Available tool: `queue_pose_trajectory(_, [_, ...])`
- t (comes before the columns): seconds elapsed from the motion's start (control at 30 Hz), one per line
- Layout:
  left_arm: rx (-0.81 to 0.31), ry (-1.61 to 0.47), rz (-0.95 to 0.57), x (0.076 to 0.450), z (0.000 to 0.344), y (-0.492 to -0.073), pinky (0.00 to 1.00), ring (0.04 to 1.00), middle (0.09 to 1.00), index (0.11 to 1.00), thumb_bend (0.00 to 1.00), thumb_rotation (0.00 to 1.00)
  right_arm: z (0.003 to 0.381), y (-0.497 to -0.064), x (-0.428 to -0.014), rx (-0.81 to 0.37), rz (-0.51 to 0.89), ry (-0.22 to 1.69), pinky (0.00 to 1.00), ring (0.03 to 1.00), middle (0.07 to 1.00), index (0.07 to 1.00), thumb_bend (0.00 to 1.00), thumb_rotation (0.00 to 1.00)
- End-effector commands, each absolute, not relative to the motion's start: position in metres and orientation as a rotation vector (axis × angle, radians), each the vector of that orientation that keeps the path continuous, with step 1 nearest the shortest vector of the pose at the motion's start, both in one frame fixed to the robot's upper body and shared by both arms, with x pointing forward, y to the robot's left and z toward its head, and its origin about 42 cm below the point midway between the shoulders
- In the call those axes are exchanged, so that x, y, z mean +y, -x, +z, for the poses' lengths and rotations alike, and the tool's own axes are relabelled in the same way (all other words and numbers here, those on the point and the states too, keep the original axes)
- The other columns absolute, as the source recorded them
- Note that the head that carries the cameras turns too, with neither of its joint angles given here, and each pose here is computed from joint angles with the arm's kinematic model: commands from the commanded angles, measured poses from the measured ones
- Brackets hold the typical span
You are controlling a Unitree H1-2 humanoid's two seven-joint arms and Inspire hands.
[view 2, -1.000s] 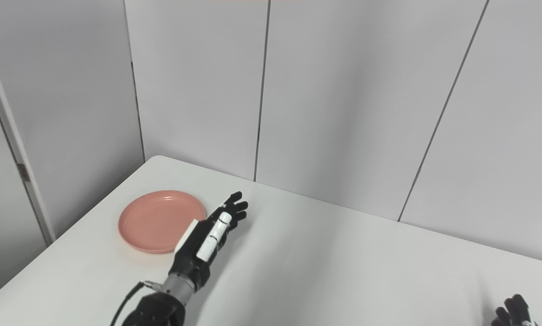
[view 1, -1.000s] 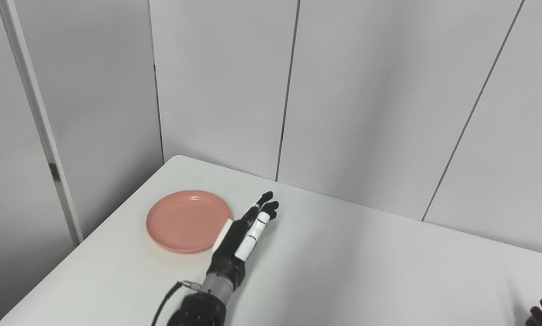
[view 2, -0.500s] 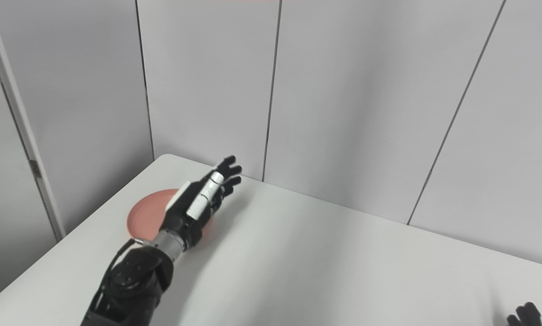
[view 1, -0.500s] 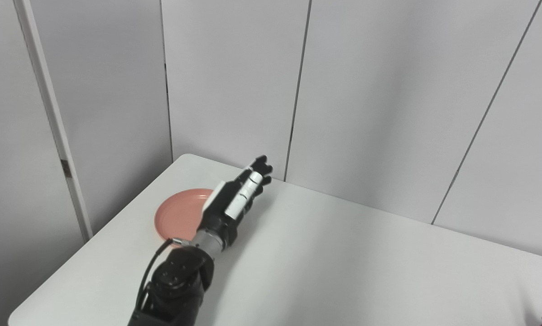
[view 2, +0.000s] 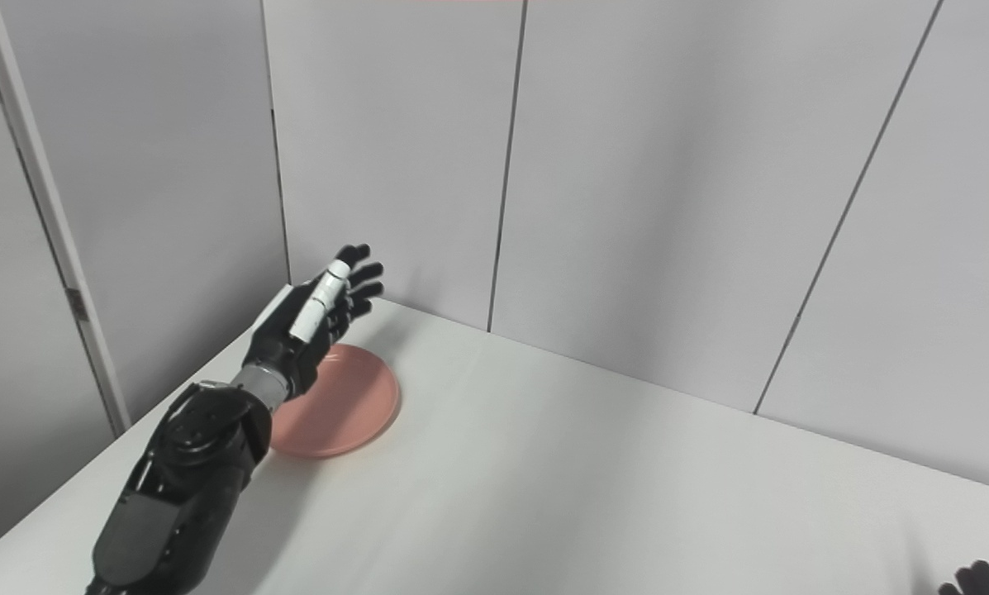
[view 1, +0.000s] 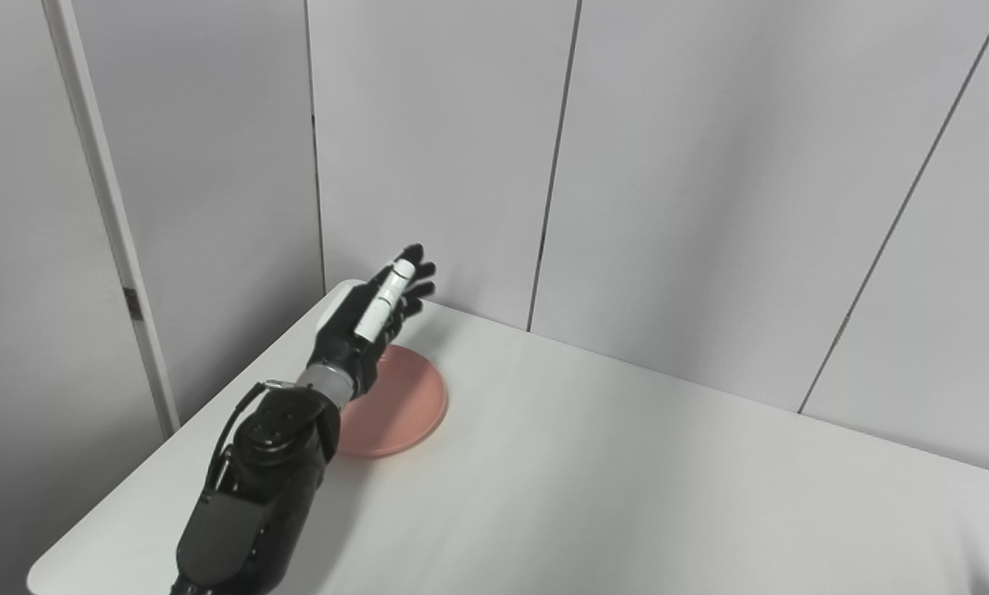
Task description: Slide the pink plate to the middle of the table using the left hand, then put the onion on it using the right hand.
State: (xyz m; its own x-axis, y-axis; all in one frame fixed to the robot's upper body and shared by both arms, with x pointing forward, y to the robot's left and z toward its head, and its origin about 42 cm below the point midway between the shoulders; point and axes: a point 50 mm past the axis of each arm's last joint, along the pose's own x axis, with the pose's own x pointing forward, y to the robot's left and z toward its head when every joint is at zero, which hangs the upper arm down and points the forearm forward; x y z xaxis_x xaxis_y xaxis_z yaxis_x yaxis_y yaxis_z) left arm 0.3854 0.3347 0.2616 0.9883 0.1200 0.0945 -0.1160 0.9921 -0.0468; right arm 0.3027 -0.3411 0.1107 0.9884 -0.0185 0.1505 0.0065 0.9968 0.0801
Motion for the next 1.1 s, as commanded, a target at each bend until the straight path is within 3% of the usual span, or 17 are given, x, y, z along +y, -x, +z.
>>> queue_pose_trajectory(0.0, [-0.176, 0.024, 0.133, 0.348, 0.295, -0.394, 0.95, 0.926, 0.917, 0.912, 0.79, 0.84, 0.06, -0.268, -0.341, 0.02, -0.053, -0.121, 1.0, 1.0, 1.0, 1.0, 0.81, 0.97])
queue_pose_trajectory(0.47, [-0.149, 0.019, 0.266, 0.402, 0.286, -0.417, 0.89, 0.893, 0.896, 0.897, 0.77, 0.83, 0.06, -0.268, -0.34, 0.024, -0.06, -0.126, 1.0, 1.0, 1.0, 1.0, 0.81, 0.97])
queue_pose_trajectory(1.07, [-0.081, 0.031, 0.36, 0.446, 0.26, -0.433, 0.91, 0.907, 0.912, 0.915, 0.78, 0.79, 0.061, -0.266, -0.341, 0.025, -0.065, -0.124, 1.0, 1.0, 1.0, 1.0, 0.83, 0.96])
